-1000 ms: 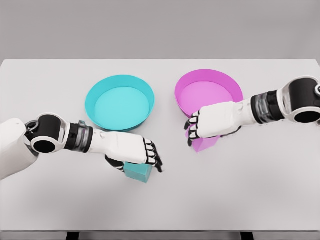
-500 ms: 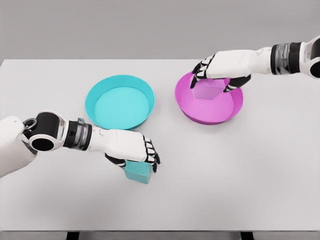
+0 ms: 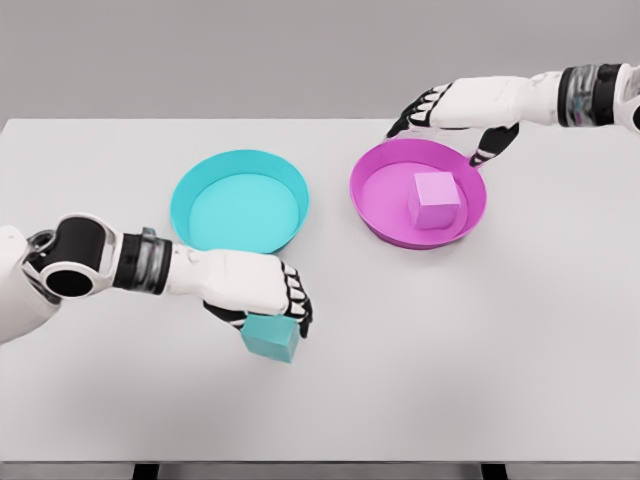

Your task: Place the blocks in the corresponding plates according to their colors

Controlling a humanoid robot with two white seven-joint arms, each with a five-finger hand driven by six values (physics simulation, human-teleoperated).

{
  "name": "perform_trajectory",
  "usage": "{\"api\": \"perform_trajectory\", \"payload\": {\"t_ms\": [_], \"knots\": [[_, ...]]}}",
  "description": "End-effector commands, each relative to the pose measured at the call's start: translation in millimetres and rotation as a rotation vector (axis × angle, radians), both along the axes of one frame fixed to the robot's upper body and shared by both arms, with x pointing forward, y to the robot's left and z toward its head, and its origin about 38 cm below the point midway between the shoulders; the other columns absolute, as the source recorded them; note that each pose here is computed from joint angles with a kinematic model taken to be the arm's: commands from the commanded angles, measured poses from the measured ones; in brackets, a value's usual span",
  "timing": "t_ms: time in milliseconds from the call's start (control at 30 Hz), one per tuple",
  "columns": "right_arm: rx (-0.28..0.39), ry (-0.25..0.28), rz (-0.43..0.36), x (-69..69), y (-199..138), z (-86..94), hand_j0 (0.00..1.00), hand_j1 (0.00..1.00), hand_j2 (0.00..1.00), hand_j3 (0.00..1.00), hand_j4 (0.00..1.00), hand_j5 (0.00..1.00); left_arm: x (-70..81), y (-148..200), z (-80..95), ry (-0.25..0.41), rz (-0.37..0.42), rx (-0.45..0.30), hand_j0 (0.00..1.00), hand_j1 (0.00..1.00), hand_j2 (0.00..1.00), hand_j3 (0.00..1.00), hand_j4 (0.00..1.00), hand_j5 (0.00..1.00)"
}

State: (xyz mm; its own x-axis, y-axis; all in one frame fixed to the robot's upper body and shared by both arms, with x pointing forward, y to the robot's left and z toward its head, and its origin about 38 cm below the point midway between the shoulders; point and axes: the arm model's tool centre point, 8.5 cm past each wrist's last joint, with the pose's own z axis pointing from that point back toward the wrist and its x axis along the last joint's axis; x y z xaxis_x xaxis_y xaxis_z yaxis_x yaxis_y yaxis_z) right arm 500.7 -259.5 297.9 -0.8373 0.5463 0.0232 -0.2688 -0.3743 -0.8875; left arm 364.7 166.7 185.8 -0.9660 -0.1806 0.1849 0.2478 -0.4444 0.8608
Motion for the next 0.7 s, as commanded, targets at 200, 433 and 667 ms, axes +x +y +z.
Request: {"api": "perform_trajectory", "payload": {"t_ms": [200,433,667], "knots": [[0.083,-0.02,-0.214,-17.1,-106,33.7,1.0,1.0,1.0,1.0,1.0,1.0,5.6,6,14.1,-0.006,0.027,-0.041,0.64,0.64,0.64,0.64,0.64,0.64],[0.078,0.009,-0.203,-17.3,-100,19.0,1.0,1.0,1.0,1.0,1.0,1.0,15.9,13,32.2,-0.031,0.066,-0.09,0.64,0.64,0.64,0.64,0.64,0.64],[0.074,0.01,-0.194,-15.9,-95,17.0,1.0,1.0,1.0,1.0,1.0,1.0,29.1,24,30.4,-0.009,0.119,-0.099,0.64,0.64,0.64,0.64,0.64,0.64]]}}
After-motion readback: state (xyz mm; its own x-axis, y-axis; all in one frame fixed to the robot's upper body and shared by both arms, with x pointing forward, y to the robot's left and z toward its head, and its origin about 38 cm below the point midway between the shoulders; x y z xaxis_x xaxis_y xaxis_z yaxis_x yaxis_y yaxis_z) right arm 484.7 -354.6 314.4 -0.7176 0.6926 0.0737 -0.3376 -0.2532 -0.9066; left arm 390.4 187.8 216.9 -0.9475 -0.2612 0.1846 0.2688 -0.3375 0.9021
